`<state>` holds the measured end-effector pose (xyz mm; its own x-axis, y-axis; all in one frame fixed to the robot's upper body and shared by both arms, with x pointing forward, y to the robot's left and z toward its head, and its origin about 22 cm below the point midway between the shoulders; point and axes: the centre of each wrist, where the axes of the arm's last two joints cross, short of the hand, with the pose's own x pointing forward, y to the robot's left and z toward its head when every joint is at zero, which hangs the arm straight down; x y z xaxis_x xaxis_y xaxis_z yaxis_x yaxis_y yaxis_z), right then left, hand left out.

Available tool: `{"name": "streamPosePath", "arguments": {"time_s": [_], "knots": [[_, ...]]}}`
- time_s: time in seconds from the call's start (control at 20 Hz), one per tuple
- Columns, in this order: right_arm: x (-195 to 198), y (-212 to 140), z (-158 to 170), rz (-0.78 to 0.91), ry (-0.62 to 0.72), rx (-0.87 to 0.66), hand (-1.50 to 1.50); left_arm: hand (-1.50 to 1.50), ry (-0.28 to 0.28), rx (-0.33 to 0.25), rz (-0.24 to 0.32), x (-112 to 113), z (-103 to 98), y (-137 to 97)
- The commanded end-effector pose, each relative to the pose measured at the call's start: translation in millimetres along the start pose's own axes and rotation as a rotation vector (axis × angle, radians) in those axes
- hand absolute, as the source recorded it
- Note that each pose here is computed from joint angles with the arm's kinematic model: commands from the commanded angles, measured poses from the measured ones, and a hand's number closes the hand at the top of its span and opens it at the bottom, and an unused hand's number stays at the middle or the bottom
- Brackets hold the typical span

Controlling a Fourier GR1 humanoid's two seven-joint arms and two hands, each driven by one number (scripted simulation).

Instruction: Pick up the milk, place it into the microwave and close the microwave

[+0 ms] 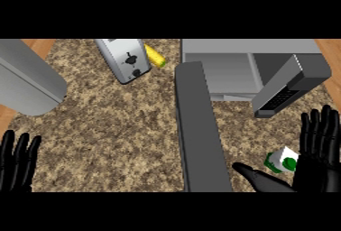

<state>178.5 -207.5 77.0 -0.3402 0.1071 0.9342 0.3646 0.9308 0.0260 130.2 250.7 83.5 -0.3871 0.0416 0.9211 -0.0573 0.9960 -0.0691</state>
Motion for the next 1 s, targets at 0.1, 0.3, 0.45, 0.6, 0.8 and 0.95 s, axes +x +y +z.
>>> {"name": "streamPosePath", "arguments": {"time_s": [0.1,0.3,0.45,0.6,0.8,0.95], "knots": [[-32.1,-22.7,-0.8,0.017,0.045,-0.050,-1.50,-1.50,0.002,0.009,0.003,-0.3,1.8,5.4],[-57.7,-58.9,-1.2,0.037,0.080,-0.113,-1.50,-1.50,-0.010,-0.005,-0.023,2.0,10.9,4.4],[-76.6,-55.2,3.0,0.051,0.095,-0.138,-1.50,-1.50,0.010,-0.018,-0.003,11.7,14.5,7.2],[-81.2,-70.0,17.5,0.057,0.098,-0.158,-1.50,-1.50,-0.006,-0.006,-0.012,6.5,24.7,-1.5],[-104.1,-84.4,26.2,0.090,0.121,-0.156,-1.50,-1.50,-0.004,-0.014,-0.027,8.1,21.1,18.5],[-114.6,-95.5,27.1,0.076,0.114,-0.139,-1.50,-1.50,-0.001,-0.018,0.001,2.2,36.2,14.5]]}}
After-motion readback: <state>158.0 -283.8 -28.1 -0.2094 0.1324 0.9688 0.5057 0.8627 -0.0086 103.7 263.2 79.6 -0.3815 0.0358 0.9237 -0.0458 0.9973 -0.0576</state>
